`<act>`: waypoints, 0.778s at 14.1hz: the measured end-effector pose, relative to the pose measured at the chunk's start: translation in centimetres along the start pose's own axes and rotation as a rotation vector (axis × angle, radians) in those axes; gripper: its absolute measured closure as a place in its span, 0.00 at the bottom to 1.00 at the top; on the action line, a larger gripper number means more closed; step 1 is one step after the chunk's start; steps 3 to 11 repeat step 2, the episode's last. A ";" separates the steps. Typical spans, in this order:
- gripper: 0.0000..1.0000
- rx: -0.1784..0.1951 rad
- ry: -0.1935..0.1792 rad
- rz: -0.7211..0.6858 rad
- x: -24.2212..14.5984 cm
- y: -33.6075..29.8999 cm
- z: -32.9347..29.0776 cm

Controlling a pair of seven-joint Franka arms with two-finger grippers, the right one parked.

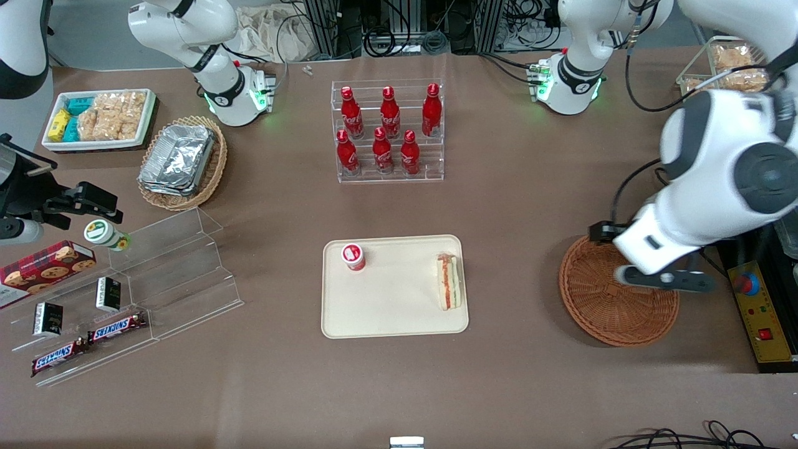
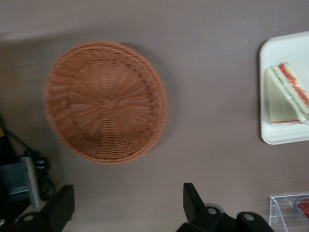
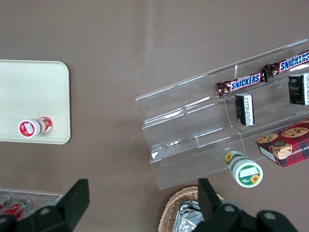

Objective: Place sandwich from basket to tray

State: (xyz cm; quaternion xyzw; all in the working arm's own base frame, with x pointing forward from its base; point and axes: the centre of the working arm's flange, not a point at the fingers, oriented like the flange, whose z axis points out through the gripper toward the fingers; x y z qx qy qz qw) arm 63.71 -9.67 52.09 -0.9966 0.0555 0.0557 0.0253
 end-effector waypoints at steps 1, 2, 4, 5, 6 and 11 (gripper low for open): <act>0.00 -0.004 0.000 -0.024 -0.2 -2.4 -0.4; 0.00 -0.007 -0.001 -0.044 -0.5 -4.3 -0.6; 0.00 -0.007 -0.001 -0.044 -0.5 -4.3 -0.6; 0.00 -0.007 -0.001 -0.044 -0.5 -4.3 -0.6; 0.00 -0.007 -0.001 -0.044 -0.5 -4.3 -0.6; 0.00 -0.007 -0.001 -0.044 -0.5 -4.3 -0.6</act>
